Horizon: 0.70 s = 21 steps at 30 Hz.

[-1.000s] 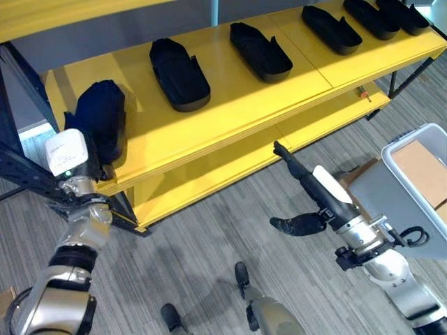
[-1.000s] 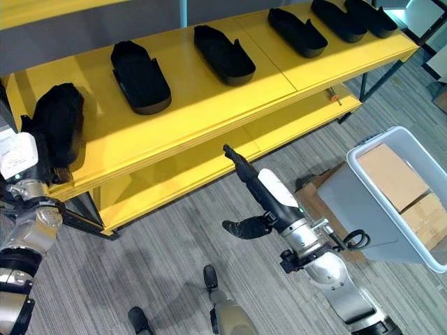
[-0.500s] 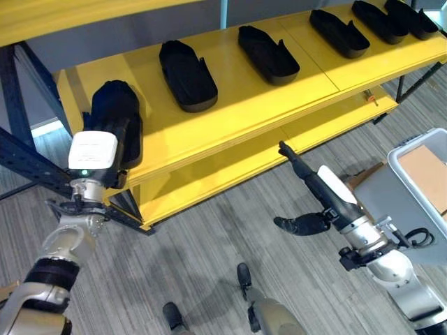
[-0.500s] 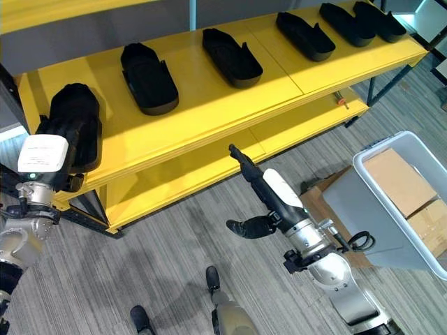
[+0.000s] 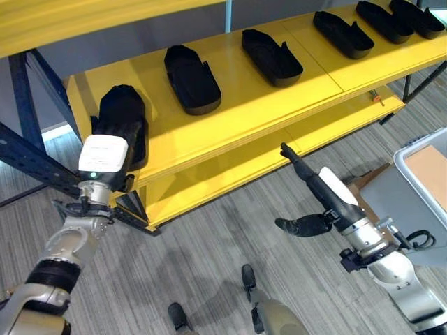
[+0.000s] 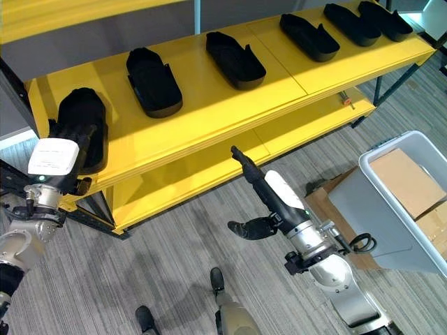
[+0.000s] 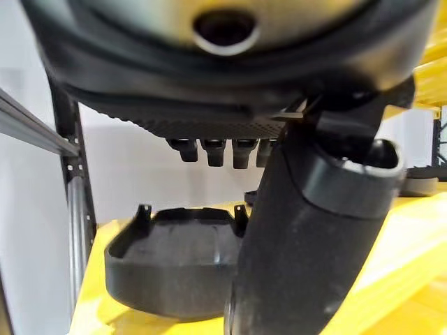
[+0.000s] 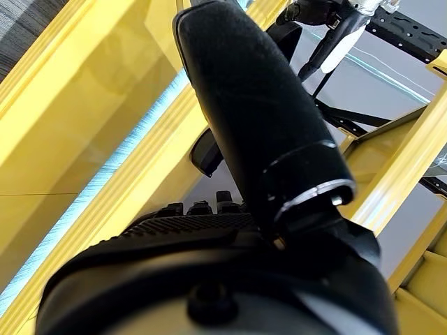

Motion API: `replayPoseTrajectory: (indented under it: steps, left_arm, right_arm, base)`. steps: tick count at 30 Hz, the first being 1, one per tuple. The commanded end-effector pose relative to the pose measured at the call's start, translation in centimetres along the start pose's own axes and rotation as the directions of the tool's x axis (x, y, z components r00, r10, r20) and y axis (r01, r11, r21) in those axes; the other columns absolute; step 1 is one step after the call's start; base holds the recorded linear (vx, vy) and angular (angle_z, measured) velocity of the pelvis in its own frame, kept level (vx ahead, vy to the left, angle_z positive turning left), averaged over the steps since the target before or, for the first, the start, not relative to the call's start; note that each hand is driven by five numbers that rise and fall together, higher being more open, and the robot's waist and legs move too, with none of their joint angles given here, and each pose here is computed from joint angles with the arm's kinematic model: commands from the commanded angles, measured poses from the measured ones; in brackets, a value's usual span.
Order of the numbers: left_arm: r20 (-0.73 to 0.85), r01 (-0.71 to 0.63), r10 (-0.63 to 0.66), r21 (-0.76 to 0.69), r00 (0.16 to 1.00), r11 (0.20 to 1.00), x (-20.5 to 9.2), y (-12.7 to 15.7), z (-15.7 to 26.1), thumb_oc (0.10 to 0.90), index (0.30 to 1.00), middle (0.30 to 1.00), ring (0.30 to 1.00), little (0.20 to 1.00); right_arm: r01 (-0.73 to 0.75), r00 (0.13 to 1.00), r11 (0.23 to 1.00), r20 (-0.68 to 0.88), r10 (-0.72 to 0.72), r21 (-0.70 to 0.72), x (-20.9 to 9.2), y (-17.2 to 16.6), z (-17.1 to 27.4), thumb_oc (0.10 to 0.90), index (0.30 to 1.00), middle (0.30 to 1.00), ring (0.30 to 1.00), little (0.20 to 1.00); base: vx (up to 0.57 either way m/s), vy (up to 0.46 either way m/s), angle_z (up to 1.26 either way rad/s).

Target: Move parts from the plastic box to the shelf.

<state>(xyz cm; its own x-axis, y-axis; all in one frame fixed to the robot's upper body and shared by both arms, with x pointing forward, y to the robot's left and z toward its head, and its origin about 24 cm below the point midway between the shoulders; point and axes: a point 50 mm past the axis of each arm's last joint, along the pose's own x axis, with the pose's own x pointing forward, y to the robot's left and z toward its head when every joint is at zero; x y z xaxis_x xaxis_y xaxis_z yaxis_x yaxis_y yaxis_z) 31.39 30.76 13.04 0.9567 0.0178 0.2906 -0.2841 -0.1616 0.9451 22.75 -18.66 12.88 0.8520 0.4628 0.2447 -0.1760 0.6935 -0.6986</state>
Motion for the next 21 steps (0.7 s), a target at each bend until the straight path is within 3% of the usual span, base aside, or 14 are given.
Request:
replayPoseTrajectory:
  steps: [1,5,21]
  left_arm:
    - [-0.037,-0.183,0.185,0.046,0.982,0.982,3.2,5.0,-1.5,0.9,1.0,1.0,1.0,1.0]
    - [-0.111,-0.158,0.151,-0.053,0.982,0.986,3.4,4.1,-1.9,0.9,1.0,1.0,1.0,1.0]
    - [-0.277,-0.129,0.076,-0.179,0.958,0.975,3.8,2.9,-3.6,0.9,1.0,1.0,1.0,1.0]
  right_arm:
    - [0.138,0.974,0.99,0.185,-0.131,-0.028,0.6,-3.1,3.0,0.9,1.0,1.0,1.0,1.0]
    - [0.139,0.976,0.99,0.173,-0.133,-0.021,0.3,-3.0,2.9,0.9,1.0,1.0,1.0,1.0]
    - [0.12,0.981,0.993,0.155,-0.117,-0.013,-0.2,-2.7,2.8,0.9,1.0,1.0,1.0,1.0]
  base:
    - [0.0,0.0,0.0]
    - [0.0,0.0,0.0]
    - [0.0,-0.001,0.0]
